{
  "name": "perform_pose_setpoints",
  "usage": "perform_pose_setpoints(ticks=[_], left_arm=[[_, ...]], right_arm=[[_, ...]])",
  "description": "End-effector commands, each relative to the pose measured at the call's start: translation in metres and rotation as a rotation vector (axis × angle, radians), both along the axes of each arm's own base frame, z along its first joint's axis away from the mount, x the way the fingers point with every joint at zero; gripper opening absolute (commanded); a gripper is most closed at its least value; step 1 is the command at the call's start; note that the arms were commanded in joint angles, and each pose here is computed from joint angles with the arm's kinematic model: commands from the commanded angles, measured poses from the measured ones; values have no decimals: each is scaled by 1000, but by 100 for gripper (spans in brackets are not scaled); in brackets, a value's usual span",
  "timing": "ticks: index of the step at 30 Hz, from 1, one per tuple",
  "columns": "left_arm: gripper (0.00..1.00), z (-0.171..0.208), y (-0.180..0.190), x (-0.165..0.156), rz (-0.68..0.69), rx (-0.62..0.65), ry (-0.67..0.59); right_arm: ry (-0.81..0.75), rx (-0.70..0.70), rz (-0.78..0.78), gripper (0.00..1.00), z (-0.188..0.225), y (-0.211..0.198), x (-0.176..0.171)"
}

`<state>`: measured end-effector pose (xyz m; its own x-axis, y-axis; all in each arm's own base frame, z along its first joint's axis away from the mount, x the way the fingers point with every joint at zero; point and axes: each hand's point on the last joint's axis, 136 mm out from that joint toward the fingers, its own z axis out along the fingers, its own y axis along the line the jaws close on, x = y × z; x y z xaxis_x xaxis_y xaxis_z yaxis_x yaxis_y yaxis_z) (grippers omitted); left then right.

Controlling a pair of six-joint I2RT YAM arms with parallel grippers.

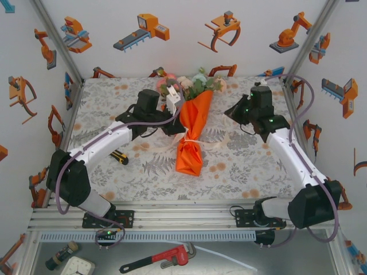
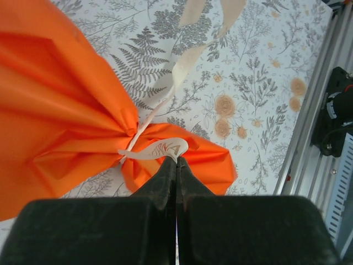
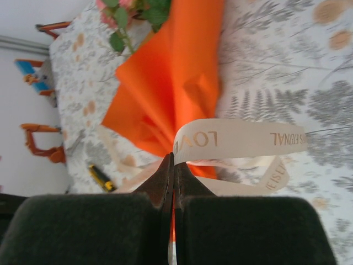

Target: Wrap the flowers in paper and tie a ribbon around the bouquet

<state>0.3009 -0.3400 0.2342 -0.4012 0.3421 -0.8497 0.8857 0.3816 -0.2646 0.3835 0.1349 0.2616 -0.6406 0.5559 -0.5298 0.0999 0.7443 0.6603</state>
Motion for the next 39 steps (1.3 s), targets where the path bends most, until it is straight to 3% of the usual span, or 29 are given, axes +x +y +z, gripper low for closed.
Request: perform_pose_setpoints(ticks=[1,5,8,9,12,13,15,20,23,27,30,34,39], left_arm=[[0,14,-11,-8,-41,-76,-14],[0,8,-17,-15,-66,-79,-13],[0,8,-24,-22,-89,-87,-23],[0,8,-24,-23,-91,-88,-25],[0,8,-26,-23,-90,-98,-36],[0,7,-26,-23,-89,-99,-38],[0,7,-26,-23,-91,-101,-41],[0,10,-30,-20,-83,-126,-44],[0,13,-33,-14,-61,-148,-33],[0,11,-38,-11,-70,-159,-24],[0,8,-40,-11,-78,-153,-11],[0,5,-41,-11,-84,-148,-2],[0,2,-41,-10,-83,-137,3]], right_arm=[[47,160,-32,0,20,25,10],[122,270,-84,0,17,64,32],[164,283,2,1,13,125,41],[171,283,48,8,15,148,40],[176,297,151,42,23,187,36],[151,289,151,65,30,183,37],[58,235,135,84,48,162,37],[-94,168,122,81,64,89,31],[-258,11,246,63,51,68,11],[-477,-207,565,60,13,80,-34],[-585,-230,818,57,-14,103,-62],[-627,-209,903,51,-31,121,-63],[-823,-258,955,50,-34,141,-64]])
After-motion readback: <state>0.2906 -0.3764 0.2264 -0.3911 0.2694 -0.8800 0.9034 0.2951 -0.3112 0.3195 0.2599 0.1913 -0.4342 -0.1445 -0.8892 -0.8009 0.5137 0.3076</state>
